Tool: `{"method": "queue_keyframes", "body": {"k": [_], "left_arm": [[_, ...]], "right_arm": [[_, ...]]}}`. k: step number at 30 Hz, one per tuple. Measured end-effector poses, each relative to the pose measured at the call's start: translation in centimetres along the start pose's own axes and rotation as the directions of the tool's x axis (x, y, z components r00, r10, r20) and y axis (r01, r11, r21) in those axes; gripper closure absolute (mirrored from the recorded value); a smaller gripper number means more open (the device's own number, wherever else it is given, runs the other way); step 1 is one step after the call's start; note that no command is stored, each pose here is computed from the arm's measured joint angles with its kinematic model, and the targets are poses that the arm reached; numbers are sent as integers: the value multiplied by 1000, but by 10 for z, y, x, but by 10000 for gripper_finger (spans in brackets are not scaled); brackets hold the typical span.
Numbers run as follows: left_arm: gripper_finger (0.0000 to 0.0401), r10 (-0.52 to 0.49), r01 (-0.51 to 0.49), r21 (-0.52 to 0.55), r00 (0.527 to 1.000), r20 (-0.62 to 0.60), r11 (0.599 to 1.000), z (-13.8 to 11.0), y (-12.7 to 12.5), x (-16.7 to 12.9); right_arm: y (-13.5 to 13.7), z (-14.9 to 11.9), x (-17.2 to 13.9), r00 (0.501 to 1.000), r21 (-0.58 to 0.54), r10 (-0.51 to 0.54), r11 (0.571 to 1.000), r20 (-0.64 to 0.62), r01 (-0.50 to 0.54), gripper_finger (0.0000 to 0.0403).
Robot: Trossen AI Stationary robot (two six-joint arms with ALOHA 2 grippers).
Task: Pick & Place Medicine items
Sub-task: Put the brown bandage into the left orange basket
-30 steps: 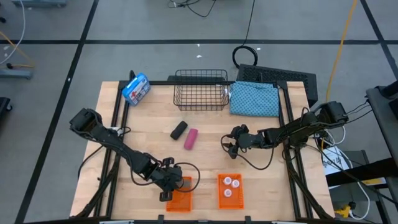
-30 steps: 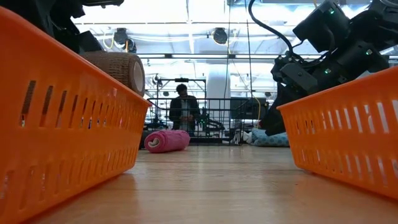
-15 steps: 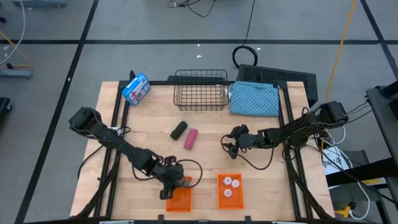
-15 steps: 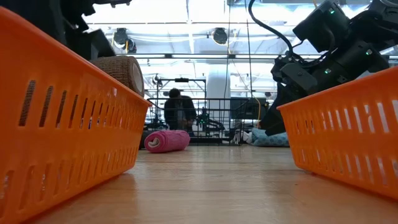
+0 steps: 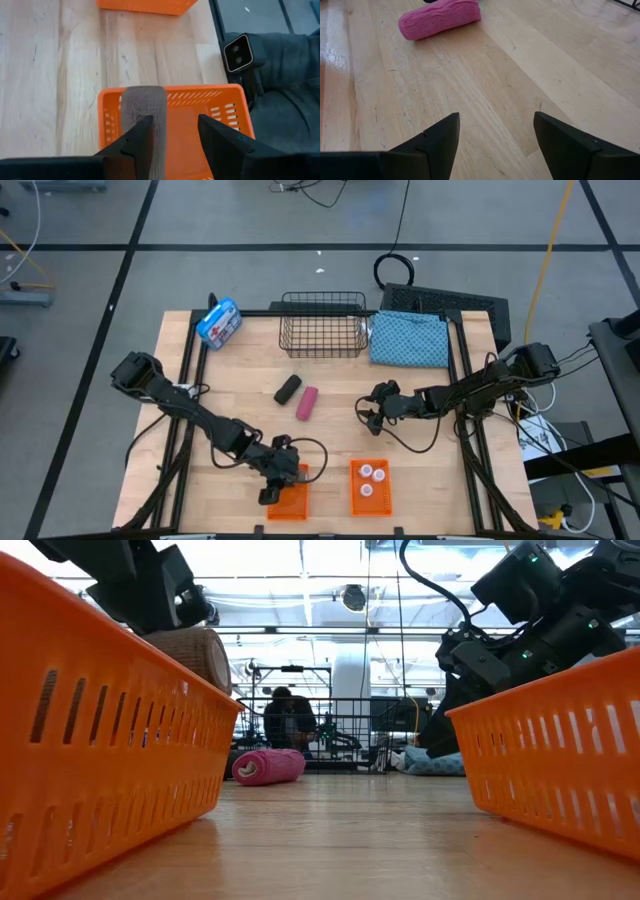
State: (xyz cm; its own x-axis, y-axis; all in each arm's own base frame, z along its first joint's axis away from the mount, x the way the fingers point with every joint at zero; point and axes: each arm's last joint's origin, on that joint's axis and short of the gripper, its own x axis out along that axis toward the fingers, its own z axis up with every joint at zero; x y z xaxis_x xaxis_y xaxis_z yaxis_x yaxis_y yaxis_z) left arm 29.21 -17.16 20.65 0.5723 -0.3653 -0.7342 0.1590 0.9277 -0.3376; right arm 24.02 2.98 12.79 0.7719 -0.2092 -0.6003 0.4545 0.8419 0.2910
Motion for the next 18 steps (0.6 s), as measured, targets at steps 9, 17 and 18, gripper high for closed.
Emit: {"method": "queue_keyframes", "body": {"k": [9, 17, 18], "left_arm": [[285, -9, 9, 12, 1000, 11, 1000, 1, -2, 0], [319, 4, -4, 5, 999, -33, 1000, -5, 2, 16], [322, -2, 2, -3, 999, -43, 1000, -6, 3, 17]], "right_arm": [[0, 0, 0, 1000, 0, 0, 1000, 0, 0, 158], [0, 0, 0, 1000, 0, 0, 1000, 0, 0, 158], [0, 0, 0, 1000, 0, 0, 1000, 0, 0, 158]]}}
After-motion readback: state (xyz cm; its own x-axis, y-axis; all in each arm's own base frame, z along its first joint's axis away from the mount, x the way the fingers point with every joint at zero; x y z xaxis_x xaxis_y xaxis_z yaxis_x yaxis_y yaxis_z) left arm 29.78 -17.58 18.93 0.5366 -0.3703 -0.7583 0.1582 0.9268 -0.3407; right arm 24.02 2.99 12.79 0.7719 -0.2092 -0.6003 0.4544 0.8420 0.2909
